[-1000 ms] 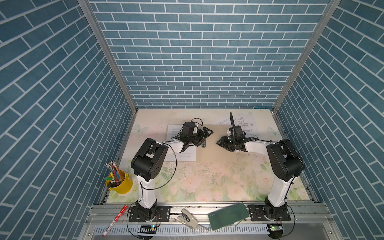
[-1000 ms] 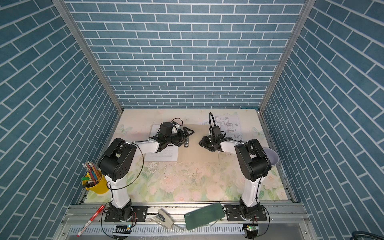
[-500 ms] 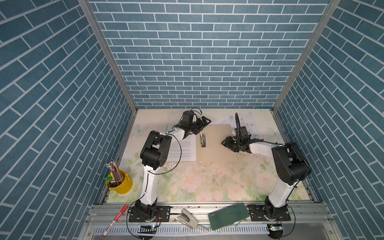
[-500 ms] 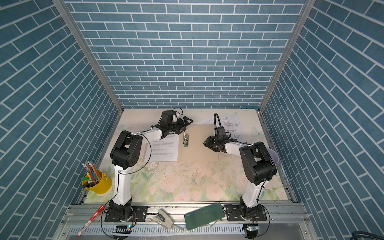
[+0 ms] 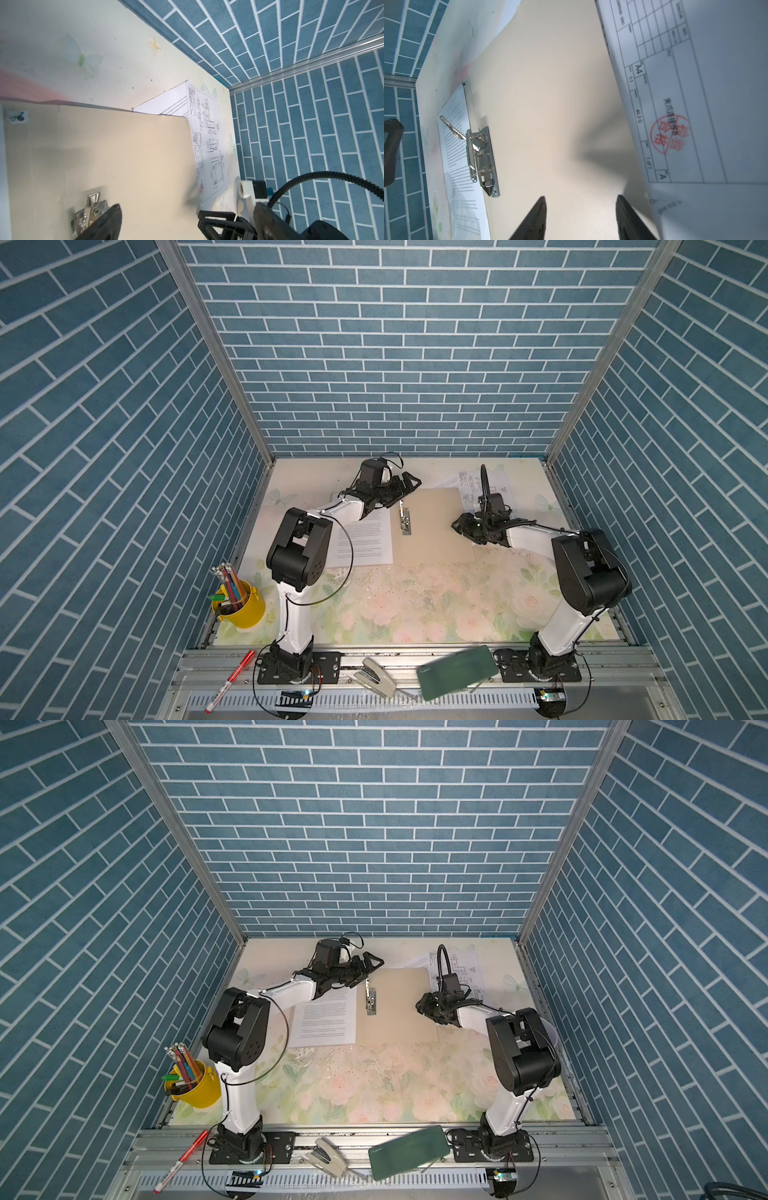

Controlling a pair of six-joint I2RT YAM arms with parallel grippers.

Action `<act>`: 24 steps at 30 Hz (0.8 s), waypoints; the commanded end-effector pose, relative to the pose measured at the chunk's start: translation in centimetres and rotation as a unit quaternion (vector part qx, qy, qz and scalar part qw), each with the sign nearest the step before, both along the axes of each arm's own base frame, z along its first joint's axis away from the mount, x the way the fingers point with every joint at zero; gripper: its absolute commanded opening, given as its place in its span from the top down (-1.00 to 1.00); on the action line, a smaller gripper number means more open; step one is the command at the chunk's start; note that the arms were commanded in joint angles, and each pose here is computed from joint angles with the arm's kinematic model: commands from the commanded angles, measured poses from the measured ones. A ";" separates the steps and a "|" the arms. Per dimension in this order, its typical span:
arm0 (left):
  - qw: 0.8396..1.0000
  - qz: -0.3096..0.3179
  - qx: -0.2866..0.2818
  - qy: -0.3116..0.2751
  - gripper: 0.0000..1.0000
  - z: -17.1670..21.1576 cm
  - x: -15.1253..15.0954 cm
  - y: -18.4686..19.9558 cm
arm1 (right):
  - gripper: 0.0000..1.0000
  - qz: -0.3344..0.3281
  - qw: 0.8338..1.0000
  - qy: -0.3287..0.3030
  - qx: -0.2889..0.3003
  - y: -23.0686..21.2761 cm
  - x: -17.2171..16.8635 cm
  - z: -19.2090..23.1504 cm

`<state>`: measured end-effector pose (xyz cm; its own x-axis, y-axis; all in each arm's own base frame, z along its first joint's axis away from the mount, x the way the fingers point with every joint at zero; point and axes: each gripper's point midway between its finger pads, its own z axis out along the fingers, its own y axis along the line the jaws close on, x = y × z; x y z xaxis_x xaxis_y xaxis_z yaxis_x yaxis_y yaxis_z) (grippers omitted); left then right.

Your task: Put the files into the folder

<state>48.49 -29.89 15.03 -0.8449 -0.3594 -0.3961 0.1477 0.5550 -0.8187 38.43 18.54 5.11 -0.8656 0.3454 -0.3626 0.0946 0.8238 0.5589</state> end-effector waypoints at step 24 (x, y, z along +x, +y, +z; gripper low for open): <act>0.997 0.017 0.078 -0.004 -0.99 -1.5 -4.6 3.1 | -0.08 0.004 1.000 0.008 -0.027 -2.8 -2.3 -2.2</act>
<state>44.38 -27.20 13.08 -0.8401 -0.3268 -0.4328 0.1211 0.6649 -0.7371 36.78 15.74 3.98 -0.8630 0.3299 -0.3827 0.0992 0.8533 0.5119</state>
